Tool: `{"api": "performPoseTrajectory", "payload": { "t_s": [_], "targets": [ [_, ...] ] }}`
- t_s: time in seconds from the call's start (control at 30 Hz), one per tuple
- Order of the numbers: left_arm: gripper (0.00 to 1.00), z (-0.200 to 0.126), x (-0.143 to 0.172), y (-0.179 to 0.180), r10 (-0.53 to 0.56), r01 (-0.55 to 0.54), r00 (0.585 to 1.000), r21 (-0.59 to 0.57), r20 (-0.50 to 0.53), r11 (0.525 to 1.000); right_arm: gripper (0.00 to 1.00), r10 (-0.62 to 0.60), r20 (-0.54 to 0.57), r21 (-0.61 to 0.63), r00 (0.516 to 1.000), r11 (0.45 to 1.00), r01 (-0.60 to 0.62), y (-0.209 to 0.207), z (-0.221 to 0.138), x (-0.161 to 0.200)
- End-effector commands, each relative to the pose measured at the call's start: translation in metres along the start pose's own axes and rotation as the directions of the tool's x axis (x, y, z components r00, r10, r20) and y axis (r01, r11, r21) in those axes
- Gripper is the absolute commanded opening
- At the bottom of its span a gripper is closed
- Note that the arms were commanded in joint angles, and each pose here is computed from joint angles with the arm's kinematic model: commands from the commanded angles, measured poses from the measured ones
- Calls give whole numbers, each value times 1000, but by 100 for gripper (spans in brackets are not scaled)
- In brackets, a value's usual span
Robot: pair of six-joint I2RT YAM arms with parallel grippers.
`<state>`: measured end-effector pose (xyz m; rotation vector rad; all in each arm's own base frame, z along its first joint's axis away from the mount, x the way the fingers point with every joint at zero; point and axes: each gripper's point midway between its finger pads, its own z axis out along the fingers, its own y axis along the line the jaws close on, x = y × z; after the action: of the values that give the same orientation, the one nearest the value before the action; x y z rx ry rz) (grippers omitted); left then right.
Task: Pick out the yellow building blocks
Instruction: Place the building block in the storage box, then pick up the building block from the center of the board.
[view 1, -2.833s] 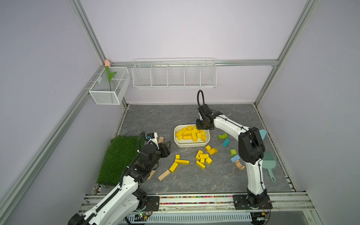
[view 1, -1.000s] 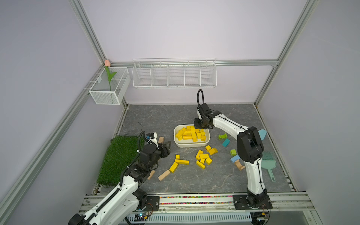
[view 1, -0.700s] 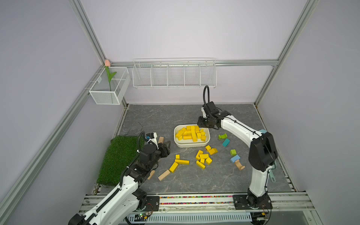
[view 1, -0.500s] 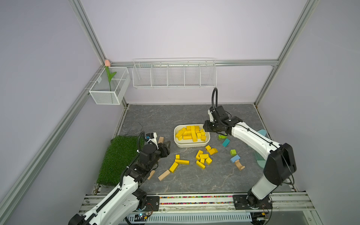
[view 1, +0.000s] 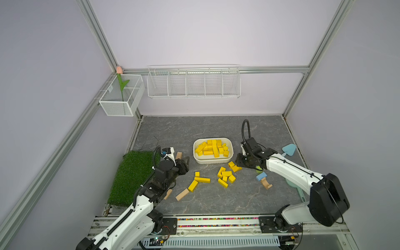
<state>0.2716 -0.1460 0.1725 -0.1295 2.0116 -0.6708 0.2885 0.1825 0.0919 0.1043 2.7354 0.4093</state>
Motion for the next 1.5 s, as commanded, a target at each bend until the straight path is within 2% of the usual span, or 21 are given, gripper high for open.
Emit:
{"api": "performPoseTrajectory", "payload": {
  "t_s": [0.0, 0.27, 0.47, 0.7, 1.07, 1.47],
  "targets": [
    [66, -1, -2, 3, -14, 14, 1000, -12, 7, 1000, 43, 107, -33, 4, 994, 994, -107, -4, 9, 13],
    [66, 0, -1, 3, -15, 15, 1000, -18, 1, 1000, 42, 224, -77, 80, 971, 973, -218, -12, 20, 15],
    [66, 0, -2, 3, -15, 15, 1000, -18, 4, 1000, 42, 279, -115, 76, 953, 959, -271, -10, 35, 19],
    [66, 0, -2, 3, -15, 15, 1000, -17, 5, 1000, 46, 300, -104, 95, 948, 952, -291, -16, 39, 13],
    [66, 0, -2, 3, -15, 15, 1000, -16, 5, 1000, 46, 319, -135, 78, 938, 947, -311, -15, 55, 5],
    [66, 0, -2, 3, -15, 15, 1000, -15, 5, 1000, 40, 306, -139, 111, 942, 950, -292, -17, 59, 1]
  ]
}}
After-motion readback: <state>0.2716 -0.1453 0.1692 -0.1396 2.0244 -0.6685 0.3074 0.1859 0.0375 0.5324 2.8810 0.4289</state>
